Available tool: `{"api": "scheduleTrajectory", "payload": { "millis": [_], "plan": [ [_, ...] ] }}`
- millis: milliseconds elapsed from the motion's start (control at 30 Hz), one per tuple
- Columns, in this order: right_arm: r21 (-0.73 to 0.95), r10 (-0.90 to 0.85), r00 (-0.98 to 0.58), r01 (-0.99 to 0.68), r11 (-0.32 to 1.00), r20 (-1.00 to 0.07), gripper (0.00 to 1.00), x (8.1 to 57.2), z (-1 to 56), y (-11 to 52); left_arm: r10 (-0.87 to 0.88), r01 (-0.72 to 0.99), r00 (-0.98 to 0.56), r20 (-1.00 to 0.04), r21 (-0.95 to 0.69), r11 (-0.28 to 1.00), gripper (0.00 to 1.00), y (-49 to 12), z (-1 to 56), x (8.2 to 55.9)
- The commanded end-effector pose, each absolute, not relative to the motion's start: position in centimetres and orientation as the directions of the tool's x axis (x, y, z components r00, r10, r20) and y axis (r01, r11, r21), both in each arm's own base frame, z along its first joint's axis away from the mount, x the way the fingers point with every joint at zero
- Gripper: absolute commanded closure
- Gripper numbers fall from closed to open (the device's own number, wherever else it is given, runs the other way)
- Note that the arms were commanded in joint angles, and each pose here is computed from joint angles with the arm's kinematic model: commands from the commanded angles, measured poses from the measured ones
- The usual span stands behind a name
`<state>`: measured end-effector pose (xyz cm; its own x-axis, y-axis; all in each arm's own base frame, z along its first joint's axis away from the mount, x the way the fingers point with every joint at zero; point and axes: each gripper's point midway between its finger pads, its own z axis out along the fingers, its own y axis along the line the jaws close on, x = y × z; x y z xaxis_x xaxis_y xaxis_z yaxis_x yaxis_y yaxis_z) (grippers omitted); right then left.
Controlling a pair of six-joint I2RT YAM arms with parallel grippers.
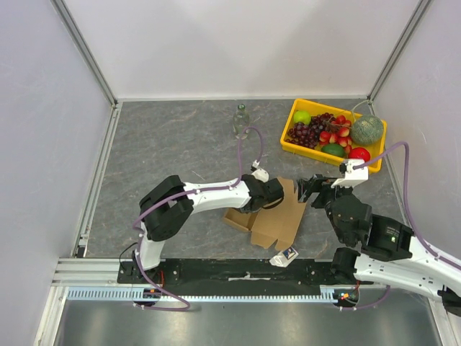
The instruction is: Fold the paper box
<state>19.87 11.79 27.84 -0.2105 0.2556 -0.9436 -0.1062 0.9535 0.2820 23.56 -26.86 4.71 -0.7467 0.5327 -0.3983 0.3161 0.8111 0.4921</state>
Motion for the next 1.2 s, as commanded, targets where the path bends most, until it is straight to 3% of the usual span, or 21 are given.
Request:
{"api": "scheduleTrajectory", "payload": {
  "millis": [0,267,600,700,800,900,1167],
  "plan": [
    [0.3,0.268,-0.19,-0.162,0.94,-0.944,0.15,20.1,30.1,13.1,0.478,0.312,-0.734,-0.483,0.386,0.868,0.86,-27.9,5.6,24.5],
    [0.2,0.127,-0.205,-0.39,0.899,-0.971,0.14,19.3,30.3,17.3,0.436,0.329,-0.756,-0.487,0.294,0.898,0.87,-27.2,3.8,24.9],
    [0.07,-0.117,-0.215,-0.702,0.709,-0.97,0.16,16.4,27.5,23.1,0.342,0.323,-0.792,-0.506,0.127,0.938,0.87,-27.0,2.5,24.6],
    [0.053,-0.142,-0.192,-0.753,0.656,-0.971,0.25,15.6,26.3,23.9,0.318,0.323,-0.795,-0.517,0.084,0.943,0.87,-27.0,2.6,24.6],
    [0.045,-0.15,-0.178,-0.777,0.628,-0.973,0.43,15.3,25.4,24.4,0.298,0.325,-0.795,-0.529,0.044,0.945,0.86,-27.1,2.8,24.5],
    [0.03,-0.187,-0.177,-0.797,0.604,-0.966,0.51,15.2,24.6,25.3,0.271,0.329,-0.793,-0.546,-0.009,0.944,0.84,-27.5,3.2,24.5],
    [-0.018,-0.34,-0.173,-0.87,0.492,-0.924,0.41,14.8,20.7,28.5,0.261,0.353,-0.789,-0.557,-0.062,0.934,0.79,-27.9,3.7,24.6]
  ]
}}
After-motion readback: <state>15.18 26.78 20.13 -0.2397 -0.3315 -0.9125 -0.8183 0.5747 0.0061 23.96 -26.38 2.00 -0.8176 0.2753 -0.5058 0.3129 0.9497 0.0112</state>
